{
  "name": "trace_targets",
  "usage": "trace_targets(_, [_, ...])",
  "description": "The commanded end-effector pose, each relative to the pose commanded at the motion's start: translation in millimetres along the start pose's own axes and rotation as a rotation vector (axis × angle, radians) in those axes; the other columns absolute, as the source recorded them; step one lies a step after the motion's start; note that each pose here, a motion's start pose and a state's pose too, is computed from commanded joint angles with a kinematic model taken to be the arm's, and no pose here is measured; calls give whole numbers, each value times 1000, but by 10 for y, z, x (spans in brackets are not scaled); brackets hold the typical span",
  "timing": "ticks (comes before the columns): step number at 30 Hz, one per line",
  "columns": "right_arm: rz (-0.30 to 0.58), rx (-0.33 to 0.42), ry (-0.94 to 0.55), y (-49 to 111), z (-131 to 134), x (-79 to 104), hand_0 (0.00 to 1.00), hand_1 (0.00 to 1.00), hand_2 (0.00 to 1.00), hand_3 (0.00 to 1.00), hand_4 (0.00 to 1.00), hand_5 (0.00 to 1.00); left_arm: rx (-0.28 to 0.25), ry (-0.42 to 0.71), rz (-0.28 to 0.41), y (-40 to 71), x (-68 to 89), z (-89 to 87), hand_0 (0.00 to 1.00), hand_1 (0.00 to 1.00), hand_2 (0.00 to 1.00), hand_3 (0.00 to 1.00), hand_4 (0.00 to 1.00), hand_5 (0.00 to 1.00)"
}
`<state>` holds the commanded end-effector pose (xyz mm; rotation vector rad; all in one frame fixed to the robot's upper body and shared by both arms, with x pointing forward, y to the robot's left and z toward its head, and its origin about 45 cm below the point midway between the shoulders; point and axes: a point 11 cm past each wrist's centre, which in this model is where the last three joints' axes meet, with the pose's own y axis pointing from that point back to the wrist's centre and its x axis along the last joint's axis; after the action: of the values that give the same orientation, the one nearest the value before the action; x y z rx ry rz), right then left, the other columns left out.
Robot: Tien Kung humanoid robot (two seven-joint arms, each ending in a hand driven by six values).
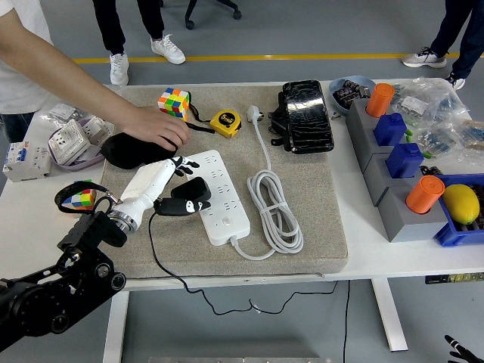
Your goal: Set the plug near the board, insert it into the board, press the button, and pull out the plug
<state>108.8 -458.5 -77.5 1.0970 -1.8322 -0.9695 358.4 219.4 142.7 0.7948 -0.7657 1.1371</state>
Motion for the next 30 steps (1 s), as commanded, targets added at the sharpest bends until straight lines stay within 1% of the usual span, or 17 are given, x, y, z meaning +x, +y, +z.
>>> trace_targets(3, [0, 0, 3, -1, -3, 0, 571, 639, 606, 548, 959, 529, 11, -10, -1, -11, -2, -20, 640, 642, 671, 717, 998, 354])
trace_targets(4, [0, 0, 4, -1, -8, 0, 571, 639, 606, 549, 959, 529, 15, -17, -3, -16, -4, -26, 609, 606, 633, 688, 998, 348])
trace_targets(9, [1, 3, 4, -2, -23, 6, 571, 639, 606, 549, 959, 529, 28, -29, -10, -28, -11, -52, 609, 606, 633, 688, 998, 348])
trace_targets(10, [1, 4, 3, -2, -26, 8, 571, 639, 606, 549, 959, 529, 29, -28, -10, -30, -10, -55, 555, 582, 578, 617, 998, 333])
trace_targets(15, [1, 2, 7, -1, -19, 13, 571, 639, 606, 549, 959, 529, 36, -27, -12, -40, -7, -67, 555, 582, 578, 617, 998, 333])
trace_targets(16, [1, 1, 8, -1, -17, 12, 571, 639, 606, 549, 960, 529, 40, -26, -15, -41, -11, -73, 504, 550, 540, 607, 998, 339])
trace_targets(18, [-1, 0, 9, -1, -13, 8, 571, 639, 606, 549, 960, 529, 47, -23, -21, -41, -25, -87, 504, 550, 540, 607, 998, 339])
trace_targets(21, [-1, -1, 10, 0, -8, 7, 571, 639, 606, 549, 960, 529, 47, -21, -23, -39, -37, -92, 504, 550, 540, 607, 998, 339])
trace_targets(22, [-1, -1, 10, 0, -5, 8, 571, 639, 606, 549, 959, 529, 46, -21, -23, -38, -40, -91, 449, 523, 521, 573, 983, 317])
trace_targets(27, [1, -1, 9, 0, -8, 14, 571, 639, 606, 549, 959, 529, 33, -9, -11, -47, -27, -69, 449, 523, 521, 573, 983, 317])
trace_targets(28, [1, 0, 9, 0, -9, 15, 571, 639, 606, 549, 959, 528, 32, -6, -9, -50, -23, -65, 416, 508, 502, 557, 951, 308])
trace_targets(30, [1, 0, 8, 0, -9, 15, 571, 639, 606, 549, 959, 528, 29, -2, -5, -54, -18, -58, 416, 508, 502, 557, 951, 308])
